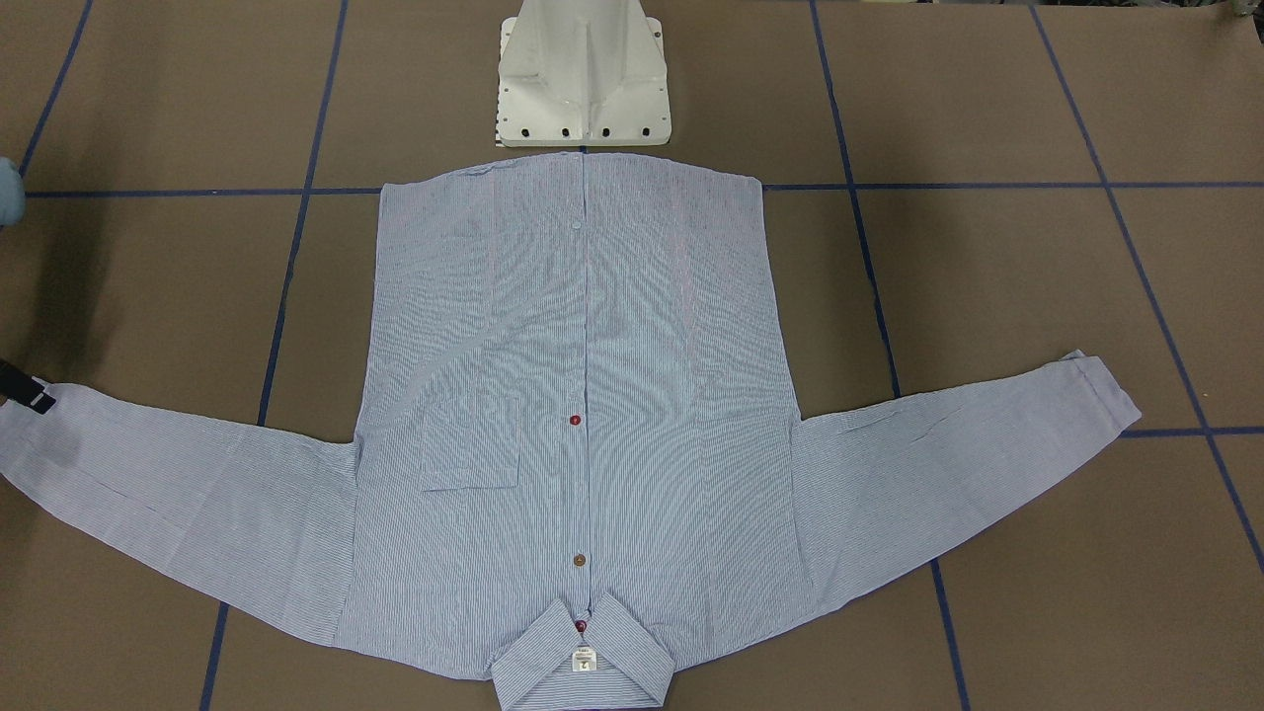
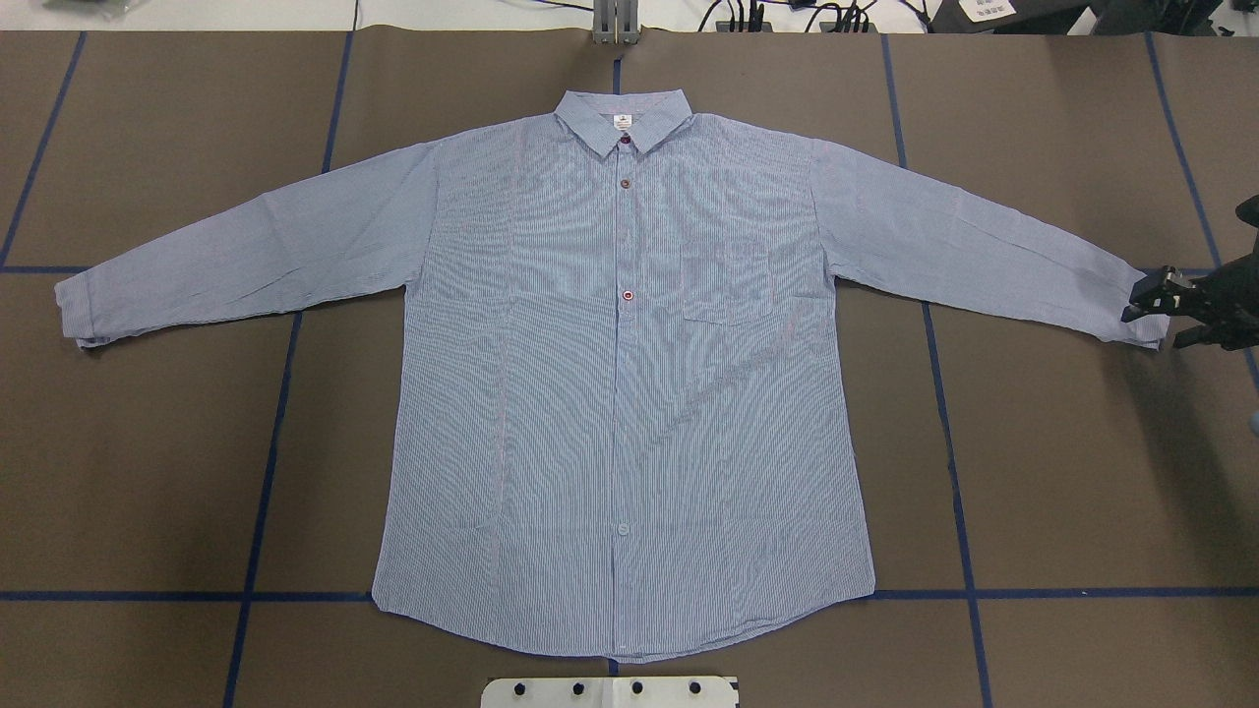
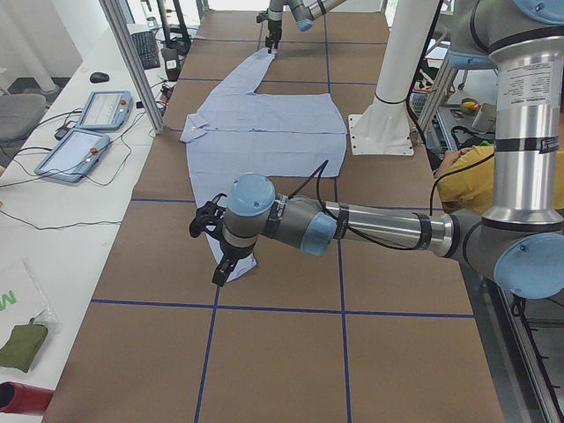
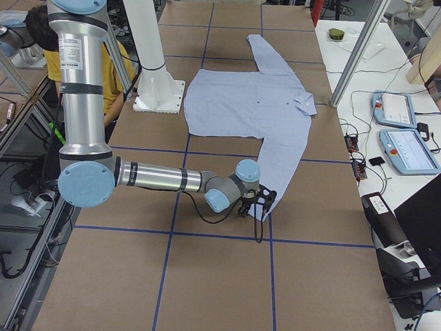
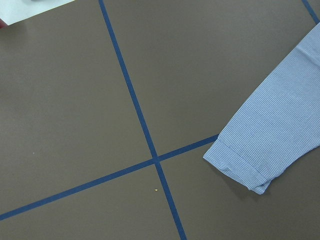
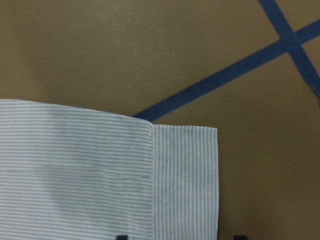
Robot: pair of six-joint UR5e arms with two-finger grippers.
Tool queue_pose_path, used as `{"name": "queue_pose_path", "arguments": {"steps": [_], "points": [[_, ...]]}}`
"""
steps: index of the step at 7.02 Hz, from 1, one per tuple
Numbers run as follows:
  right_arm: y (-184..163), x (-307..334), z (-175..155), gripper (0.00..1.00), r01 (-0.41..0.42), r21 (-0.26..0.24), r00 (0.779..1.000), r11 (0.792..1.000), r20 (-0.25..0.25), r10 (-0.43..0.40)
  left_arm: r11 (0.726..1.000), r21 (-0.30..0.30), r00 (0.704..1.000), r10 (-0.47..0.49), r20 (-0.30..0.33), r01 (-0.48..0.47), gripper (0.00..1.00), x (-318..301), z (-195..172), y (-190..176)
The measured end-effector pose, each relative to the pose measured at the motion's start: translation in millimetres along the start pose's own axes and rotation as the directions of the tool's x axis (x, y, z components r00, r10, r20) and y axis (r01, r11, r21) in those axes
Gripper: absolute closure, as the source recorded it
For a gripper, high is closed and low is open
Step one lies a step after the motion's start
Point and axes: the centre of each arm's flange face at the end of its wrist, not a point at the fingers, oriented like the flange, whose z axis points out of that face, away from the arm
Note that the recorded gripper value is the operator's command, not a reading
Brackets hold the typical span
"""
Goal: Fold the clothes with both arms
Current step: 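Lower the right gripper to the cuff of the sleeve nearest it and grasp, then carry the sleeve cuff with the right gripper across the shirt toward the collar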
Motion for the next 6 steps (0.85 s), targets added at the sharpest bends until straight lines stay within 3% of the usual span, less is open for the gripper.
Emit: {"name": "queue_pose_path", "arguments": {"steps": [1, 4, 6], "points": [[0, 0, 1, 0.97, -0.003, -0.001, 1.0, 1.0, -0.001, 0.003, 1.0, 0.002, 1.0, 0.001, 0.0, -0.001, 0.0, 1, -1, 0], [3, -2, -5, 1.0, -0.007, 0.0, 1.0, 1.0, 0.017, 0.007, 1.0, 0.004, 1.0, 0.002, -0.001, -0.002, 0.0, 2, -2, -1], [13, -24, -30, 1.0, 0.027, 0.022, 0.997, 0.999, 0.077, -0.028, 1.0, 0.005, 1.0, 0.004, -0.001, -0.004, 0.0, 2, -2, -1]]}}
